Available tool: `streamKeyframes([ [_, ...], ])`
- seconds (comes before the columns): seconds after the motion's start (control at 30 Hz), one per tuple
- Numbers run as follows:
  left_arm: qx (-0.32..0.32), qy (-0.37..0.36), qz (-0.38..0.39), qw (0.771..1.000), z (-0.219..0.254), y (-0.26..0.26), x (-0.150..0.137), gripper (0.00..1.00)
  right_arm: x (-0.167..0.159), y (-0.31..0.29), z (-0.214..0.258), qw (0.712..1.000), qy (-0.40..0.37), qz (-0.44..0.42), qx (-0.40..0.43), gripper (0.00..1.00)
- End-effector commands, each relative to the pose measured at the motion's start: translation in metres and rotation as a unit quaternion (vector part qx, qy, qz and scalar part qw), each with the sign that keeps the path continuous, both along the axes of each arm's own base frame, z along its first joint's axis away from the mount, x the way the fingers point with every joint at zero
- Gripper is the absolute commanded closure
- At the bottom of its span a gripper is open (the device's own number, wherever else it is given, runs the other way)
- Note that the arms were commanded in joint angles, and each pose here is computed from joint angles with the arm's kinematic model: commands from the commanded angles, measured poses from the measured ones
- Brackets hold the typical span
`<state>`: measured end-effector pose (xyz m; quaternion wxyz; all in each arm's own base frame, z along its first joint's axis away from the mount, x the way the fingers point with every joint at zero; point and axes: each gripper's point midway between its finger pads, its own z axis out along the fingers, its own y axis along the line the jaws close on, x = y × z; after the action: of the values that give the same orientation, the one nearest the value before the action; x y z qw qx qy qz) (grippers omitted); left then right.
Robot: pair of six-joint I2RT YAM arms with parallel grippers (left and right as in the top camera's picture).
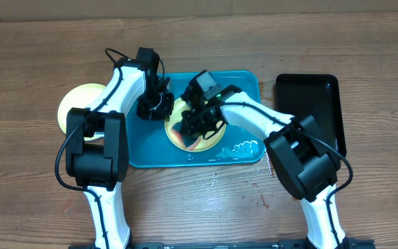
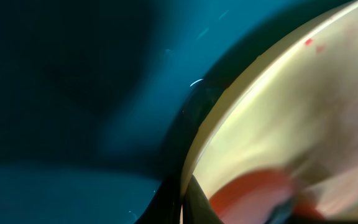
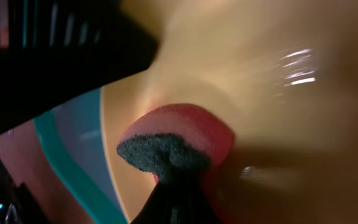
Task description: Clean dirty plates on tray and stack at the side
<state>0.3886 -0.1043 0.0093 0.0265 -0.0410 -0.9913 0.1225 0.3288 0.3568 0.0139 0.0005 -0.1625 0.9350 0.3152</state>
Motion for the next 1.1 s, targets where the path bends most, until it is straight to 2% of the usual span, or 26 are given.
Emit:
streamKeyframes([
  [0.0,-0.018,-0.009,-0.013,1.0,0.008,-0.01,-0.001,0.96,-0.015,-0.001,-0.014,0.999,0.026,0.022,0.002,0.96],
  [0.27,-0.018,-0.01,-0.017,1.0,0.008,-0.01,-0.001,0.96,0.023,-0.073,-0.037,0.989,-0.026,-0.029,-0.14,0.96],
  [0.43,-0.017,-0.009,-0.017,1.0,0.008,-0.01,-0.001,0.96,0.05,-0.121,-0.027,0.967,-0.075,-0.056,-0.236,0.96],
  [0.63,-0.017,-0.009,-0.017,1.0,0.008,-0.01,-0.001,0.96,0.072,-0.157,-0.003,0.925,-0.153,-0.082,-0.337,0.96],
  [0.9,-0.017,-0.007,-0.017,1.0,0.008,-0.01,-0.002,0.96,0.086,-0.154,0.005,0.9,-0.212,-0.09,-0.37,0.96],
  [1.0,-0.017,-0.007,-0.019,1.0,0.008,-0.01,-0.002,0.96,0.094,-0.133,0.007,0.91,-0.23,-0.095,-0.332,0.96],
  [1.07,-0.017,-0.007,-0.019,1.0,0.008,-0.01,-0.002,0.96,0.097,-0.111,0.008,0.928,-0.23,-0.091,-0.279,0.96],
])
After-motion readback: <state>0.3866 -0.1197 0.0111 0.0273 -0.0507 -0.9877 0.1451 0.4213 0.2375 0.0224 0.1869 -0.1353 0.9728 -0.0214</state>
